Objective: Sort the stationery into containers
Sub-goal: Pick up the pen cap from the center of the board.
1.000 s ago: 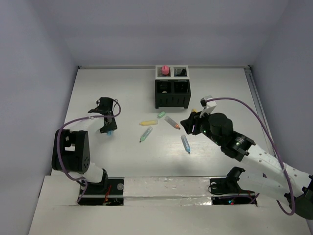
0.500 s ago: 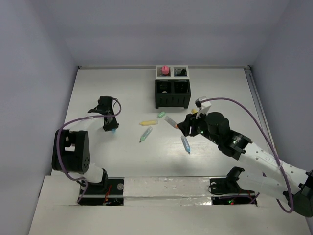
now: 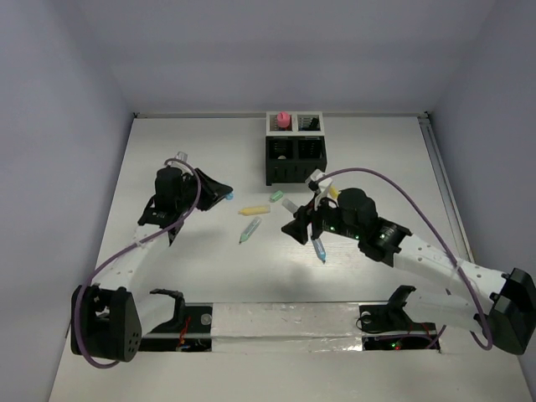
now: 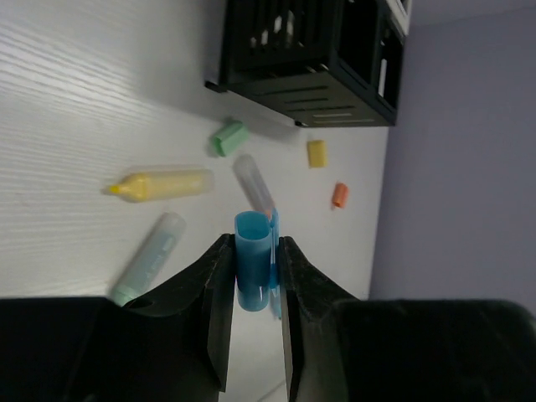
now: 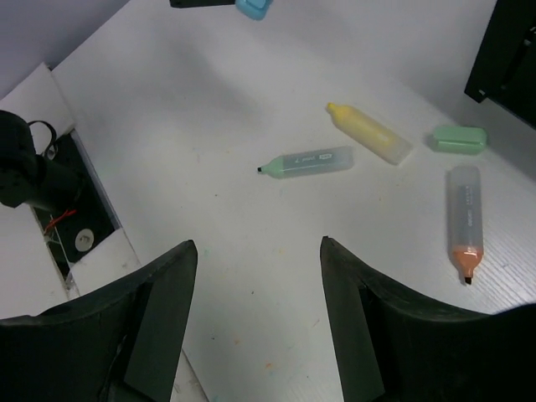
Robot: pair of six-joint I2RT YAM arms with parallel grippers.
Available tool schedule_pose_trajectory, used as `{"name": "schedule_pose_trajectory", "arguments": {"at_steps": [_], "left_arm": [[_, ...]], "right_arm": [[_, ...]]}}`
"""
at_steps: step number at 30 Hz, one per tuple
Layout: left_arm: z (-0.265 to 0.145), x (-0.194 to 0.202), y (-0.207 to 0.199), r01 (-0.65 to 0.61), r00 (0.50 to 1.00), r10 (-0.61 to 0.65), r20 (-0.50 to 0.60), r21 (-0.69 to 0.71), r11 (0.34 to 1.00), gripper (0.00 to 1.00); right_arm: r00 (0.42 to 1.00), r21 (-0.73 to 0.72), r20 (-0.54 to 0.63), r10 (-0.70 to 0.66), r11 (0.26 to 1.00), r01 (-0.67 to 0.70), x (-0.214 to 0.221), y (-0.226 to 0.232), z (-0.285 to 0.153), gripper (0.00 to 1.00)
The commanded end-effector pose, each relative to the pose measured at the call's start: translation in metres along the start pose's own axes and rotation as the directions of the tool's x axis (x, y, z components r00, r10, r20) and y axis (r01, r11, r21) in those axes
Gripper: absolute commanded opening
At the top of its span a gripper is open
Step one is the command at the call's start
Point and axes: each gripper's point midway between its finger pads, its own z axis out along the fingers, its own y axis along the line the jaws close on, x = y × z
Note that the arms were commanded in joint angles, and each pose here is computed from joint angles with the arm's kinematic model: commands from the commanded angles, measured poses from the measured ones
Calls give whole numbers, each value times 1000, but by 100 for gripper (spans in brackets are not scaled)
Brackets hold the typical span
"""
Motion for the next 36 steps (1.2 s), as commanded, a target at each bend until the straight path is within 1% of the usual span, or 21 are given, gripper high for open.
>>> {"name": "schedule_pose_trajectory", "arguments": {"at_steps": [1, 2, 3, 4, 6, 7, 8, 9, 11, 12, 13, 19, 20, 25, 30, 36], "left_arm": [[-9, 13, -47, 92, 994, -80, -71, 181, 979, 0], [-10, 18, -52, 91, 994, -77, -80, 192, 977, 0], [-14, 26, -66, 74, 995, -55, -89, 235, 969, 0], [-14, 37, -63, 117, 989, -92, -112, 243, 963, 0], [-20, 49, -69, 174, 981, -138, -140, 299, 938, 0], [-26, 56, -75, 187, 979, -144, -142, 363, 913, 0], [-30, 56, -80, 245, 968, -200, -153, 382, 891, 0], [-36, 61, -87, 245, 968, -198, -151, 430, 869, 0], [-38, 57, -92, 254, 967, -225, -117, 448, 857, 0], [-40, 58, -94, 258, 966, -234, -110, 459, 850, 0], [-47, 55, -103, 252, 967, -235, -98, 501, 828, 0], [-55, 55, -116, 270, 960, -267, -88, 555, 787, 0], [-54, 54, -114, 273, 958, -277, -79, 552, 788, 0], [-52, 66, -116, 291, 955, -272, -119, 550, 783, 0], [-49, 68, -112, 290, 955, -274, -110, 535, 793, 0], [-46, 72, -107, 292, 955, -276, -110, 519, 803, 0]], "right_arm": [[995, -80, 86, -52, 995, 59, -36, 23, 12, 66], [995, -74, 91, -37, 996, 44, -40, 23, 16, 66], [995, -54, 101, -20, 998, 26, -42, 22, 21, 66], [994, -50, 108, 26, 999, -20, -42, 23, 25, 67], [992, -48, 111, 63, 997, -58, -31, 22, 33, 68], [984, -52, 146, 98, 994, -92, -37, 23, 35, 69], [984, -58, 142, 109, 993, -102, -33, 27, 39, 70], [978, -44, 172, 120, 993, -114, -36, 26, 42, 70], [972, -42, 199, 124, 992, -118, -41, 33, 44, 71], [966, -14, 227, 127, 992, -127, -46, 27, 45, 71], [959, -7, 250, 133, 991, -136, -52, 26, 46, 71], [954, -19, 252, 163, 986, -164, -52, 33, 62, 71], [953, -27, 256, 161, 987, -160, -54, 38, 63, 70], [946, -3, 290, 147, 988, -153, -61, 36, 67, 67], [943, 0, 303, 135, 990, -142, -65, 36, 71, 67], [938, 16, 326, 117, 991, -130, -69, 35, 66, 65]]}}
